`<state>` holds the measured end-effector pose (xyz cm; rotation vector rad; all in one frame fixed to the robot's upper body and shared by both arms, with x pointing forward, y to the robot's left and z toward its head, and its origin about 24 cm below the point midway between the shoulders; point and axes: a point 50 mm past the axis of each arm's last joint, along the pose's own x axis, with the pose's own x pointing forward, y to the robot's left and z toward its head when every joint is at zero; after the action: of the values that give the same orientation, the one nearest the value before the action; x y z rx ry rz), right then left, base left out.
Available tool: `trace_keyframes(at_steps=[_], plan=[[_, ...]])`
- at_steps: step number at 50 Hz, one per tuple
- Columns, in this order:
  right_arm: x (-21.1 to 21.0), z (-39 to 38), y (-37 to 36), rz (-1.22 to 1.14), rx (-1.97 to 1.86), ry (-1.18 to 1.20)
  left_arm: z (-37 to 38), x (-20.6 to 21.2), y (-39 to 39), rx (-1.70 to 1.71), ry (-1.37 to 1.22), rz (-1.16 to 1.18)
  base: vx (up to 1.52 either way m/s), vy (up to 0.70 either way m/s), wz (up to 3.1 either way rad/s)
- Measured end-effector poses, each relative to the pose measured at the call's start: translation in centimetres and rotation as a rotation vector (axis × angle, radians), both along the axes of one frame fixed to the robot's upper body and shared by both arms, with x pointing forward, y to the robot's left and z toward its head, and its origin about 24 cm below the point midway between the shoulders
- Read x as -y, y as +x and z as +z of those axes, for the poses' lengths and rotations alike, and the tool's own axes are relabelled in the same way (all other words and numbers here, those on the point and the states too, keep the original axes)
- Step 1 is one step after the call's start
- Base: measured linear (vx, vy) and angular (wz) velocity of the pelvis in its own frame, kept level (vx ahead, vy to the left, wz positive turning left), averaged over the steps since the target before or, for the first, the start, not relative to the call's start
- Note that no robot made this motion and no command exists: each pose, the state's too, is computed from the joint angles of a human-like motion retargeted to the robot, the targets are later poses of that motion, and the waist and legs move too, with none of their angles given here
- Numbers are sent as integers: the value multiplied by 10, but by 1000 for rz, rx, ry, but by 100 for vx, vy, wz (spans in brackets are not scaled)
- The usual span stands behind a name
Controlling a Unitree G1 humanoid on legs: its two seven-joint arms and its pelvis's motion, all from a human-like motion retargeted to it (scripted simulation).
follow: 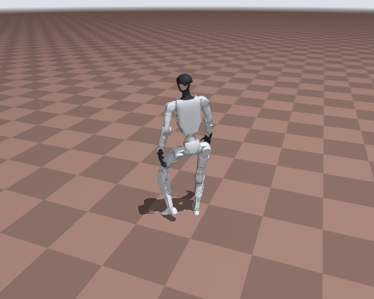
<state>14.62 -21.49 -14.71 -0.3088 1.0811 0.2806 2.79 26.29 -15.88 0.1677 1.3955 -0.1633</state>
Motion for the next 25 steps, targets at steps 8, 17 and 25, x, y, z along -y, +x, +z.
trace_keyframes(at_steps=[8,17,25], plan=[[19,-7,-30,-104,-82,-26,2,3,22,59,4,-53,3,-8,-44],[23,-8,-38,-114,-89,-28,8,0,44,136,34,-133,2,-2,-8],[22,-7,-40,-102,-68,-28,9,1,44,150,50,-159,0,0,-3]])
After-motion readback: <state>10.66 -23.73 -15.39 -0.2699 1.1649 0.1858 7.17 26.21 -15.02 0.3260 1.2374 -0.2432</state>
